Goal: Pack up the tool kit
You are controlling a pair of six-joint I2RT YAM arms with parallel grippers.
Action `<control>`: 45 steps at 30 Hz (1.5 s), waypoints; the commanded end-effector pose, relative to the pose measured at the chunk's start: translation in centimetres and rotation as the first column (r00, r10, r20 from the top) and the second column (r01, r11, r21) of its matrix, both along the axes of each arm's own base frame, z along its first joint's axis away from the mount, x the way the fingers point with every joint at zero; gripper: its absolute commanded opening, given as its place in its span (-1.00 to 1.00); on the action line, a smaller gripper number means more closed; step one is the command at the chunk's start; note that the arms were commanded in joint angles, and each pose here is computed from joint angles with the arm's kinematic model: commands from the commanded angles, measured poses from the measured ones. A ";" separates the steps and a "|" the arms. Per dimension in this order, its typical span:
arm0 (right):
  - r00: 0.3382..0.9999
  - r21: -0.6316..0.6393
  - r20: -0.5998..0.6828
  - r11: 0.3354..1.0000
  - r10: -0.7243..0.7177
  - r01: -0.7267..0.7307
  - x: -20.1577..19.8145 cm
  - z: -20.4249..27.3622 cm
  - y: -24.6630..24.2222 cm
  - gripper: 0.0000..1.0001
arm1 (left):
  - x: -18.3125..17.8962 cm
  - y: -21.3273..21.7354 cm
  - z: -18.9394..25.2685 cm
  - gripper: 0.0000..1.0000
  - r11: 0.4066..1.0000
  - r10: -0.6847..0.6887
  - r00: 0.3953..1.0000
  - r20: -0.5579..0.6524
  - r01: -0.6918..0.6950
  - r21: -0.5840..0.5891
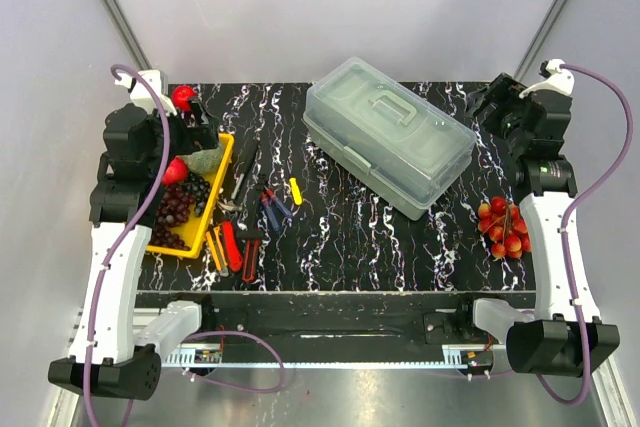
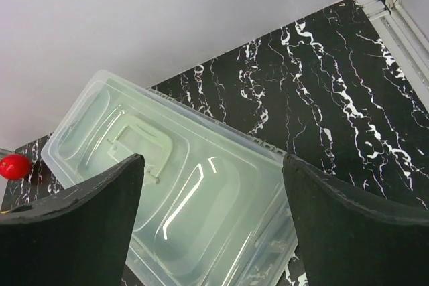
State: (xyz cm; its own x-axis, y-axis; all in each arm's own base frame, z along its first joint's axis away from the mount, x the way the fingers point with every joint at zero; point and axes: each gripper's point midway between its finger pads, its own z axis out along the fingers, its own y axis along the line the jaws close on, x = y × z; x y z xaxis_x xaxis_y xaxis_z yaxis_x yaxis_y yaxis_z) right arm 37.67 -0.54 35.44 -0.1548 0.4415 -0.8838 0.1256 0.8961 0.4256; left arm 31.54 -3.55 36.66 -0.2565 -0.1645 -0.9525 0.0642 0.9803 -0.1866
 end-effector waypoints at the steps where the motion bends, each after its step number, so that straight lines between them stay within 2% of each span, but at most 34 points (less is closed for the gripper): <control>1: 1.000 0.013 0.026 1.000 0.009 -0.009 -0.1 0.6 0.2 0.79 | 0.0 0.0 1.3 0.98 1.000 0.005 0.997 0.072 -0.005 -0.010; 4: 1.000 0.012 0.021 1.000 0.009 -0.009 -0.2 0.4 0.2 0.79 | -0.1 -0.5 1.4 0.98 0.999 -0.004 0.996 0.092 0.008 -0.051; 6: 1.000 0.013 0.014 1.000 0.009 -0.009 -0.1 0.2 0.2 0.79 | 0.1 0.2 1.3 0.98 0.993 0.063 0.992 0.106 -0.051 -0.108; 8: 1.000 0.012 0.012 1.000 0.006 -0.006 -0.2 0.2 0.1 0.79 | 0.3 1.8 0.4 0.98 0.971 0.185 0.979 0.086 -0.169 -0.166; 10: 1.000 0.011 0.011 1.000 0.009 -0.009 -0.1 0.3 0.2 0.79 | 0.4 2.7 -0.3 0.98 0.963 0.234 0.969 0.077 -0.221 -0.152; 12: 1.000 0.007 0.007 1.000 0.012 -0.012 0.1 0.2 0.2 0.79 | 0.6 2.6 -0.9 0.98 0.970 0.218 0.973 0.074 -0.207 -0.130; 15: 1.000 -0.003 -0.007 1.000 0.014 -0.014 0.5 0.1 0.1 0.79 | 0.8 -0.3 -2.8 0.98 0.997 0.021 0.999 0.034 -0.019 -0.072; 19: 0.999 -0.032 -0.044 0.999 0.003 -0.005 1.9 -0.1 -0.4 0.80 | 0.8 -5.0 -4.9 0.98 0.961 -0.232 0.973 -0.014 0.227 -0.158; 23: 0.994 -0.046 -0.109 0.999 -0.017 0.012 4.2 -0.2 -1.1 0.80 | 1.2 -6.8 -6.0 0.98 0.926 -0.285 0.958 -0.034 0.266 -0.267; 28: 0.978 -0.034 -0.208 0.999 -0.008 0.001 7.8 -2.1 -1.2 0.78 | 2.3 -9.3 -8.3 0.98 0.863 -0.362 0.925 -0.119 0.283 -0.419; 31: 0.961 -0.007 -0.269 0.998 0.062 -0.067 9.9 -4.0 -0.2 0.78 | 3.5 -11.0 -9.4 0.98 0.831 -0.387 0.909 -0.156 0.271 -0.486; 35: 0.907 0.069 -0.358 0.975 0.222 -0.211 10.1 -6.1 2.4 0.76 | 4.8 -14.2 -8.7 0.98 0.782 -0.434 0.894 -0.109 0.314 -0.539; 37: 0.863 0.146 -0.354 0.933 0.361 -0.330 9.4 -6.6 4.7 0.81 | 6.0 -15.7 -8.6 0.98 0.758 -0.454 0.886 -0.098 0.326 -0.565; 39: 0.826 0.215 -0.351 0.896 0.442 -0.388 8.7 -7.3 6.2 0.82 | 7.4 -17.0 -7.8 0.98 0.723 -0.480 0.874 -0.077 0.345 -0.598; 45: 0.787 0.266 -0.376 0.871 0.489 -0.414 6.9 -9.2 7.1 0.82 | 12.1 -20.5 -6.8 0.98 0.654 -0.529 0.848 -0.016 0.396 -0.644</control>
State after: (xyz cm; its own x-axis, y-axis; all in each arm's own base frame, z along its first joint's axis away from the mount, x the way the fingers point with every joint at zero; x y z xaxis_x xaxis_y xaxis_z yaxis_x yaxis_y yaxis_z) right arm 46.72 4.90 25.26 -0.6818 0.3896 -0.6192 0.0111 0.8518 0.5238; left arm 40.84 -21.63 24.54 -0.6851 -0.4431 -0.5782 0.2406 0.6116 -0.7537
